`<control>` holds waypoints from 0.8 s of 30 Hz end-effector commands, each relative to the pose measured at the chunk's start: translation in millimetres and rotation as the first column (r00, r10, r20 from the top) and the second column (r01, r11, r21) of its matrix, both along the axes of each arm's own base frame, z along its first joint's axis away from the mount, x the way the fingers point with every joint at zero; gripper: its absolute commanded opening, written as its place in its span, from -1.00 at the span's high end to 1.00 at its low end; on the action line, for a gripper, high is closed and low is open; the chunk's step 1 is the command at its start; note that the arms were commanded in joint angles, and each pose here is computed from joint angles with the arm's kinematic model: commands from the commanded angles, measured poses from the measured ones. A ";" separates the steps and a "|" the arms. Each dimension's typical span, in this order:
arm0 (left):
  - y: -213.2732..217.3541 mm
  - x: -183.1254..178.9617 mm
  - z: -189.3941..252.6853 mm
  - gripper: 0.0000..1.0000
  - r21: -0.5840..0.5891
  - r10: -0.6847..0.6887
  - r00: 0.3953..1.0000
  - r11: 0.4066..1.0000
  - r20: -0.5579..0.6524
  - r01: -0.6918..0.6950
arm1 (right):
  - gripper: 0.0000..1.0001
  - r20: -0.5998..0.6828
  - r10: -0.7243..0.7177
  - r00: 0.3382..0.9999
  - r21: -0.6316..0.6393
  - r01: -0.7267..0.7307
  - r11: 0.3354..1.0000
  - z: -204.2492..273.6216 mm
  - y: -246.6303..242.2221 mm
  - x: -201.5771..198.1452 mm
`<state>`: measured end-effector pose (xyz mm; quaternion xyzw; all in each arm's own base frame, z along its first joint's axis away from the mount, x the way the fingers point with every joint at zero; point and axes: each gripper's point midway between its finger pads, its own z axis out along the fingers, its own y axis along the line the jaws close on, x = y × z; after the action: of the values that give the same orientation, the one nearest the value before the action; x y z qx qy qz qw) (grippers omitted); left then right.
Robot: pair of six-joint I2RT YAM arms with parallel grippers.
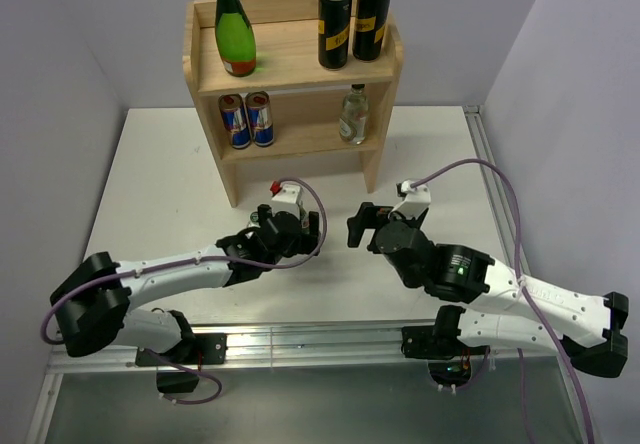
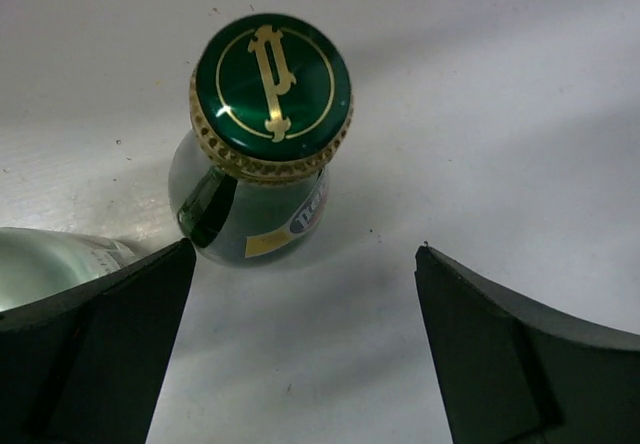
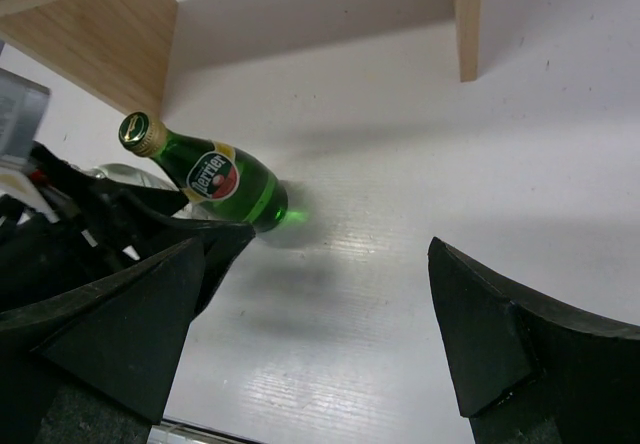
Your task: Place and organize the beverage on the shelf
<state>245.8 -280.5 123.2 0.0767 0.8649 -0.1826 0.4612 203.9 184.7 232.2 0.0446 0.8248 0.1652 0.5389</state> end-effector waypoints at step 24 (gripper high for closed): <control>-14.4 65.4 -47.8 -0.99 -0.066 0.243 0.941 0.970 0.236 -0.234 | -1.00 -0.004 -0.051 0.999 -0.011 0.051 0.999 -20.1 -12.9 -0.6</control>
<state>302.0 -294.6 67.7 -0.0008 0.8192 -0.1355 0.5573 199.0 170.2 208.6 0.0461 0.8343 0.1419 0.5307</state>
